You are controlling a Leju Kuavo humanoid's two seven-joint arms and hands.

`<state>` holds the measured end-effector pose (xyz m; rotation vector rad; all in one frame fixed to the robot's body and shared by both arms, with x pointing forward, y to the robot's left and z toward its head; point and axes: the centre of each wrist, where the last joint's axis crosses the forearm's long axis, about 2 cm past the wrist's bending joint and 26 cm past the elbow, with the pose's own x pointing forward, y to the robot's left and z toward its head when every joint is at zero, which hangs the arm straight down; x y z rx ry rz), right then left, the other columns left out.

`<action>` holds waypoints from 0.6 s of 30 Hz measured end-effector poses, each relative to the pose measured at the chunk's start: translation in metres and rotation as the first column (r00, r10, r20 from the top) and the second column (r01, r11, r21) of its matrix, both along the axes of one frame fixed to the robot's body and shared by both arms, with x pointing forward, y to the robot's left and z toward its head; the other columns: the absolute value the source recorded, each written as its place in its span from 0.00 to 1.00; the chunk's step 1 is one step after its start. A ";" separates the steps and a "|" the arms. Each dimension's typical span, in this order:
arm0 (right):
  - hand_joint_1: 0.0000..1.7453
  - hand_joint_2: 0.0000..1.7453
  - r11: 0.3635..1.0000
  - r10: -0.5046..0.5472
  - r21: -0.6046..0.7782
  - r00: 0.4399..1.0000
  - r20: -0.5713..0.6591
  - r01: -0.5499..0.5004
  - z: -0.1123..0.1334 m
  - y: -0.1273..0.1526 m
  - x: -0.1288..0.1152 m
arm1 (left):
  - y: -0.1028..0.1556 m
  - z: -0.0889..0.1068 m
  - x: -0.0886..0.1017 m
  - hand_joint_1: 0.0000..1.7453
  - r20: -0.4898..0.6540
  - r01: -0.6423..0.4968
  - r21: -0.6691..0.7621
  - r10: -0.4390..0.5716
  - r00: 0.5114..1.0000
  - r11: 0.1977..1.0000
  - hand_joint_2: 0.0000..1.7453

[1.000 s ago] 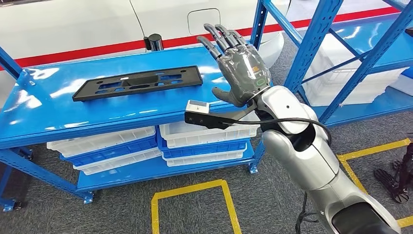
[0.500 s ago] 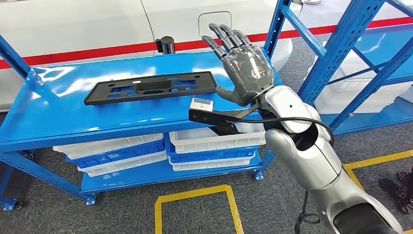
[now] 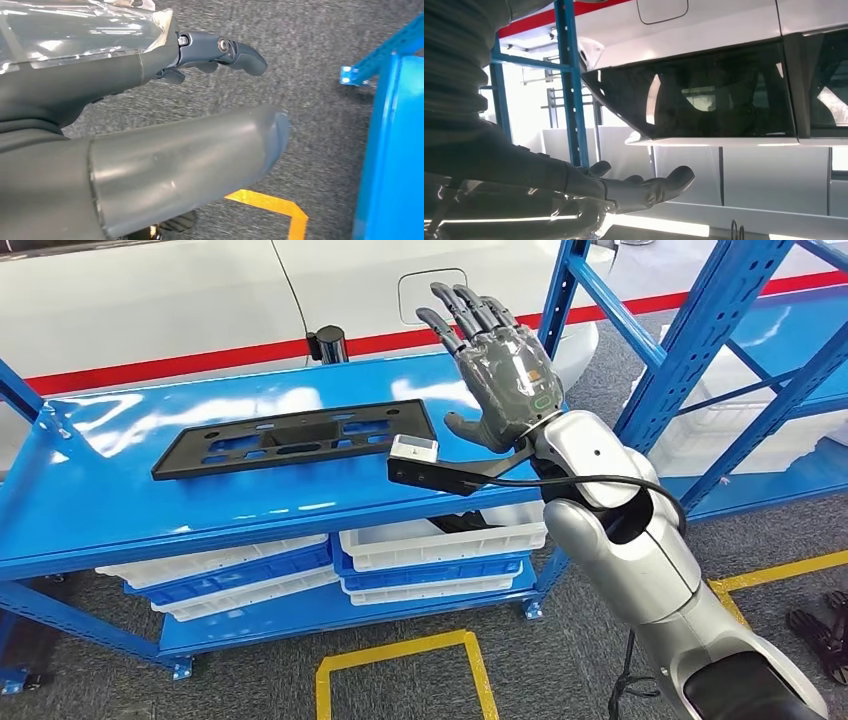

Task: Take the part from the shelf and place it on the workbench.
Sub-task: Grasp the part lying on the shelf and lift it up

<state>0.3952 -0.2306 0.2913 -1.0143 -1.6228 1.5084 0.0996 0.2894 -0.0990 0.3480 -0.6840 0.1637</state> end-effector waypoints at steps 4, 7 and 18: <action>0.00 1.00 1.000 -0.003 0.001 1.000 0.006 0.003 0.001 0.000 0.001 | 0.000 0.000 0.001 0.00 0.000 -0.003 0.002 0.003 1.000 1.000 0.00; 0.00 1.00 1.000 -0.007 0.003 1.000 0.012 0.007 0.002 -0.001 0.001 | 0.000 0.001 0.002 0.00 0.003 -0.005 0.004 0.005 1.000 1.000 0.00; 0.00 1.00 1.000 -0.012 0.001 1.000 -0.003 0.012 -0.005 -0.001 0.001 | 0.000 0.001 0.004 0.00 0.000 -0.008 0.003 0.008 1.000 1.000 0.00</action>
